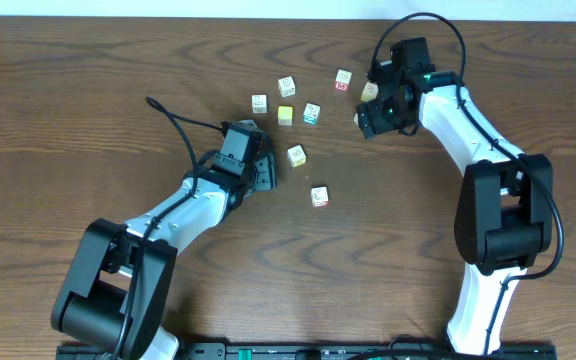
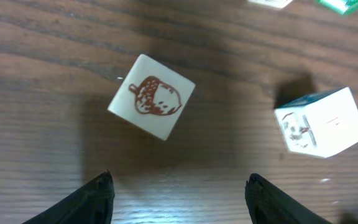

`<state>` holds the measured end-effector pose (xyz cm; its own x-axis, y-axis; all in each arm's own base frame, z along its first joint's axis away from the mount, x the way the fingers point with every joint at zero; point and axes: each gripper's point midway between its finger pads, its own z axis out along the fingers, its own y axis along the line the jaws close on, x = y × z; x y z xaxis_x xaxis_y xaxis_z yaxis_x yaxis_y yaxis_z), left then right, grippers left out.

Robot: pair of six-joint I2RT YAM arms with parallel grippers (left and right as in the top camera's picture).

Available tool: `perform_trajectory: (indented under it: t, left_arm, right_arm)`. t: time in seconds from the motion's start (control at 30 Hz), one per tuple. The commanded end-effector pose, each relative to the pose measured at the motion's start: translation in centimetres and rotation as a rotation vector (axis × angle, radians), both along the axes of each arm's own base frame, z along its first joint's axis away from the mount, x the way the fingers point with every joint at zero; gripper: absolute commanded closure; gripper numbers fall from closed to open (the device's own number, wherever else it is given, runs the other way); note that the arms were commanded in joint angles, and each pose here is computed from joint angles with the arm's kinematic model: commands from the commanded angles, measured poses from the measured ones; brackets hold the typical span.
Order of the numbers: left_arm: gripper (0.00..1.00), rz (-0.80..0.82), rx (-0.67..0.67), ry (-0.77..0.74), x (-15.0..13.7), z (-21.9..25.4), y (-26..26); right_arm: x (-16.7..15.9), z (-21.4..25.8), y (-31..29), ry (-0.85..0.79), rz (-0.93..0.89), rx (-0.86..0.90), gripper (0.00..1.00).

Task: Lift 3 blocks
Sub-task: 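Grasp the acorn block with left gripper, blue H block with right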

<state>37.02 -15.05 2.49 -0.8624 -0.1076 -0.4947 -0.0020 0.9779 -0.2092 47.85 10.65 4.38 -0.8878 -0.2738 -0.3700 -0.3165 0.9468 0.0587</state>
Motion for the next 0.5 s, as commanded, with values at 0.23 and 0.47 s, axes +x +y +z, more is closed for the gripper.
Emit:
perform_trajectory:
  t: [0.23,0.47]
  left_arm:
    - [0.31,-0.039,0.105,-0.087,3.3,2.1,3.1]
    - [0.33,-0.042,0.115,-0.109,4.2,1.9,3.8]
  right_arm:
    - [0.4,-2.7,2.0,0.025,0.083,0.063,0.28]
    - [0.9,-3.7,2.9,0.012,0.099,0.077,0.37]
